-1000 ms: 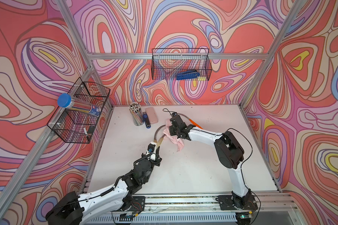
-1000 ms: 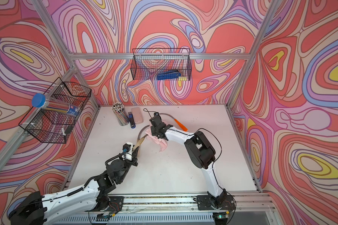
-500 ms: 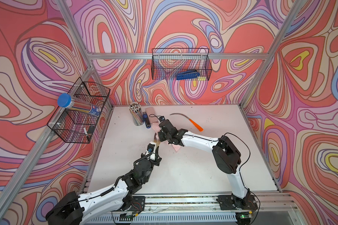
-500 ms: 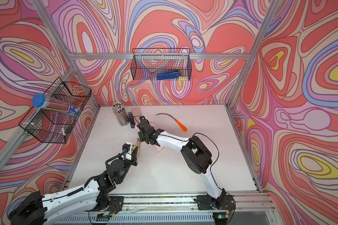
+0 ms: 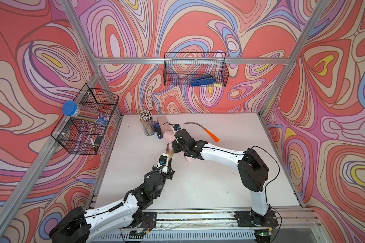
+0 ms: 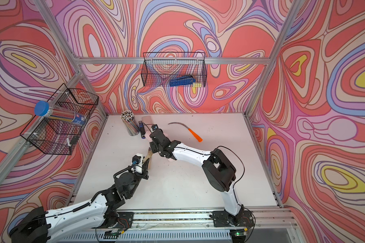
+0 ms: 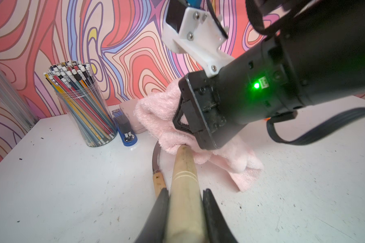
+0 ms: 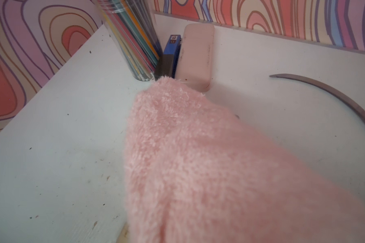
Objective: Wipe small sickles with rags
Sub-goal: Wipe the small sickle.
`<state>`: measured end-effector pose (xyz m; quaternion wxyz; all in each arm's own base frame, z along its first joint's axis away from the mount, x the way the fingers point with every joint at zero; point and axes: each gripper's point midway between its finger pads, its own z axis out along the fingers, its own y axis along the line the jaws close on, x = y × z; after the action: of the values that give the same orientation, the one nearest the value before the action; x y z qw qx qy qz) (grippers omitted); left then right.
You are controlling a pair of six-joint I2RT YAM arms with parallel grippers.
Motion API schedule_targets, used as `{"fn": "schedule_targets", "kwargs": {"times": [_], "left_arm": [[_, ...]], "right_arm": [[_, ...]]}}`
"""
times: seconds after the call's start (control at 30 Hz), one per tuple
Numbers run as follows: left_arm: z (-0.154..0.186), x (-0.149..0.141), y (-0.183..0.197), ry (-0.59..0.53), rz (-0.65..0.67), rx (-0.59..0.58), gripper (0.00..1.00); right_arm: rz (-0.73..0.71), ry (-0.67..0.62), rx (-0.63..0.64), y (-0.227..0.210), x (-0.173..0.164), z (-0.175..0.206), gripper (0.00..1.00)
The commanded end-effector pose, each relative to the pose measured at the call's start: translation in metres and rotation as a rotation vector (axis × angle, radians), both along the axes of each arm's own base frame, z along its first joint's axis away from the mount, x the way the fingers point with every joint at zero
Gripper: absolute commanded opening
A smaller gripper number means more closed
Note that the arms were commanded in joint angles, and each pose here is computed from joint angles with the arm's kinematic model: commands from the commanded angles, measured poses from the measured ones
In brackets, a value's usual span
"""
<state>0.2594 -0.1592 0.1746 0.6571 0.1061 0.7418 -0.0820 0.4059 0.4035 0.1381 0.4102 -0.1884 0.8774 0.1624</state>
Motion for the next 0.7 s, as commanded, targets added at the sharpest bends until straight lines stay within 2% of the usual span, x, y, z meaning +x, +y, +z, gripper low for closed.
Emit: {"fn": "schedule_targets", "kwargs": {"times": [0.0,0.17,0.67], "left_arm": [[0.018,0.000,-0.001,-0.047,-0.001,-0.068,0.00],[0.019,0.001,-0.001,-0.050,0.000,-0.068,0.00],[0.020,0.001,0.000,-0.052,0.005,-0.070,0.00]], "right_arm": [[-0.117,0.061,-0.031,-0.040,0.036,-0.036,0.00],[-0.208,0.103,-0.030,-0.083,0.064,-0.056,0.00],[-0.427,0.063,-0.137,-0.174,0.091,-0.056,0.00]]}}
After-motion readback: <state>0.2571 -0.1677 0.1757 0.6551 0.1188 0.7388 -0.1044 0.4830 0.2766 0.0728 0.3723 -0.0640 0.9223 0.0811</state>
